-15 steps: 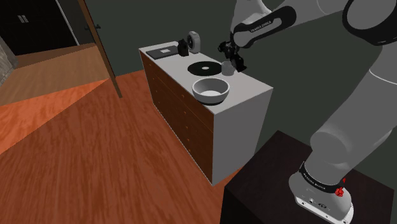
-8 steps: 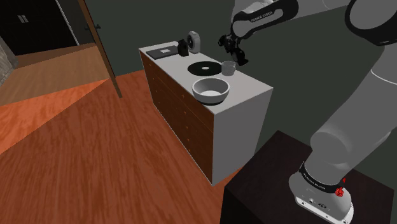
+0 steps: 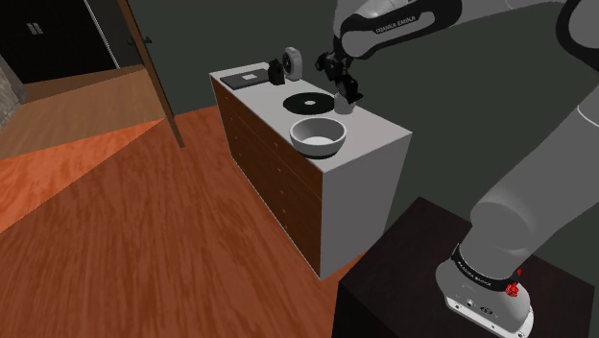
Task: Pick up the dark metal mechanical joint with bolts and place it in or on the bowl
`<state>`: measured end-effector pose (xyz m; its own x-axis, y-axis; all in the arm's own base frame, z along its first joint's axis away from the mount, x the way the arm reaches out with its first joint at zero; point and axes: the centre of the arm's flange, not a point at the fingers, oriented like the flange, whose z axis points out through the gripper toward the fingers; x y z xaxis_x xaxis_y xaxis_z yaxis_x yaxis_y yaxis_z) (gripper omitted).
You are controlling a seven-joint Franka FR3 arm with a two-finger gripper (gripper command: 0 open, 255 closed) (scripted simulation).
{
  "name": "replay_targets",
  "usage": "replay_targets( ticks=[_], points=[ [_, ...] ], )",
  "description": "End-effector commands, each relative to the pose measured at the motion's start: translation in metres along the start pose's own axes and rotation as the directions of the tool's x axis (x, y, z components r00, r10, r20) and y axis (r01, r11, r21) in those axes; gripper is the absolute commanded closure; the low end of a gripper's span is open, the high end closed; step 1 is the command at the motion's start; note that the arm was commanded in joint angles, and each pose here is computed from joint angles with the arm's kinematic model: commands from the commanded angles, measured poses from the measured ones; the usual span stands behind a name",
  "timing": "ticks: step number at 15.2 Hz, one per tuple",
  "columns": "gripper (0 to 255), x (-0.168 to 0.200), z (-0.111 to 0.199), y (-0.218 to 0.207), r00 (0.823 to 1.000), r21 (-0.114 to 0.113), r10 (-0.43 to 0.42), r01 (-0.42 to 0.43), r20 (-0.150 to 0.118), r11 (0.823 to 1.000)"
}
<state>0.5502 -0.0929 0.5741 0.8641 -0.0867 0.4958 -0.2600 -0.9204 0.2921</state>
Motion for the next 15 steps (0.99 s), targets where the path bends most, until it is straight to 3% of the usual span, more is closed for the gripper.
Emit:
replay_targets(
  ticks=[1,7,15],
  points=[
    [255,-0.005,-0.017,-0.023,1.0,-0.001,0.002,-0.002,-0.001,1.0],
    [255,-0.014,-0.058,-0.083,1.0,-0.001,0.002,-0.002,-0.001,1.0],
    [255,-0.035,-0.023,-0.096,1.0,-0.001,0.002,-0.002,-0.001,1.0]
  ],
)
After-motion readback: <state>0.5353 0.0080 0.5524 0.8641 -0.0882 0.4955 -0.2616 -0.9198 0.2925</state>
